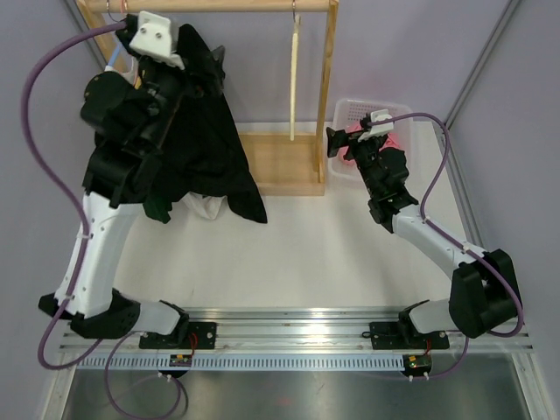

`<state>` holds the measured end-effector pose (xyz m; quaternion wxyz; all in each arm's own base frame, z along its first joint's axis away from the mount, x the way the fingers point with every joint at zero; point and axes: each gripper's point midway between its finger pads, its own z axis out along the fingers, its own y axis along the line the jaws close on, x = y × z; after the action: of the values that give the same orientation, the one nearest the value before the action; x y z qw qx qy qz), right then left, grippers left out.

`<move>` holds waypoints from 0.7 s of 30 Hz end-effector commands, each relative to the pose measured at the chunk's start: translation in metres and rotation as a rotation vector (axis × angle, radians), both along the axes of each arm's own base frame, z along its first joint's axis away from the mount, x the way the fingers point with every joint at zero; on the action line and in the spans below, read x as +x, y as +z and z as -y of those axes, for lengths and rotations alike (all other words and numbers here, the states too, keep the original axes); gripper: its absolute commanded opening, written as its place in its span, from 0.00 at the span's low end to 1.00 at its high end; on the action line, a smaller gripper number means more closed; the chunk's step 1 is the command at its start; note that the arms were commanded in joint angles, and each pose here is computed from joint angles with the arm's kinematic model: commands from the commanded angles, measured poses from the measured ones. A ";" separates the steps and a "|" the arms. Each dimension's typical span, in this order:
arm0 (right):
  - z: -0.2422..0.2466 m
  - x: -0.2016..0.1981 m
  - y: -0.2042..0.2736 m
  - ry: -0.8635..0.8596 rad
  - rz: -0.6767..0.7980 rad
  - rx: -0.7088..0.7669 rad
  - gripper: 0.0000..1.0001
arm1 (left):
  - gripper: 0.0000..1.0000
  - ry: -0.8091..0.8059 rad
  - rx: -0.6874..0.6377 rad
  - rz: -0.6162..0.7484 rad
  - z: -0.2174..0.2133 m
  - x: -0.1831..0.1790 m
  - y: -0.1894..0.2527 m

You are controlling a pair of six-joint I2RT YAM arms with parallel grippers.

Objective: Remove the t-shirt from the hanger
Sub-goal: Hang the hanger back to the clothesline with the left arm, then grab a hanger with a tshirt on it with the left arm

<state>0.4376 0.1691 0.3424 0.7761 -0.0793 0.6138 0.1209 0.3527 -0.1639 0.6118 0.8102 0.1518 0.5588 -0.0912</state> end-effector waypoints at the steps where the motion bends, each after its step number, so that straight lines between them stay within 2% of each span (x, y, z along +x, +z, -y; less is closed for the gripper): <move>1: -0.011 -0.006 0.001 0.059 -0.018 -0.003 0.99 | 0.96 -0.010 0.022 -0.085 -0.017 0.003 -0.033; 7: -0.019 -0.004 -0.004 0.096 -0.035 -0.012 1.00 | 0.98 0.024 0.039 -0.202 -0.065 0.027 -0.070; 11: -0.026 -0.001 -0.006 0.126 -0.038 -0.007 0.99 | 0.98 0.020 0.026 -0.323 -0.087 0.062 -0.100; 13: -0.029 0.001 -0.009 0.137 -0.048 -0.010 0.99 | 0.98 0.019 0.011 -0.349 -0.100 0.070 -0.098; 14: -0.030 0.001 -0.010 0.139 -0.052 -0.010 0.99 | 0.98 0.022 0.007 -0.389 -0.105 0.086 -0.111; 21: -0.032 0.007 -0.015 0.136 -0.066 -0.021 1.00 | 0.97 0.116 -0.023 -0.353 -0.142 0.115 -0.118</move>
<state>0.4433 0.1929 0.2985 0.7263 -0.1225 0.6588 0.1531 0.4780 -0.0210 0.4491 0.6542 0.0873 0.7482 -0.0684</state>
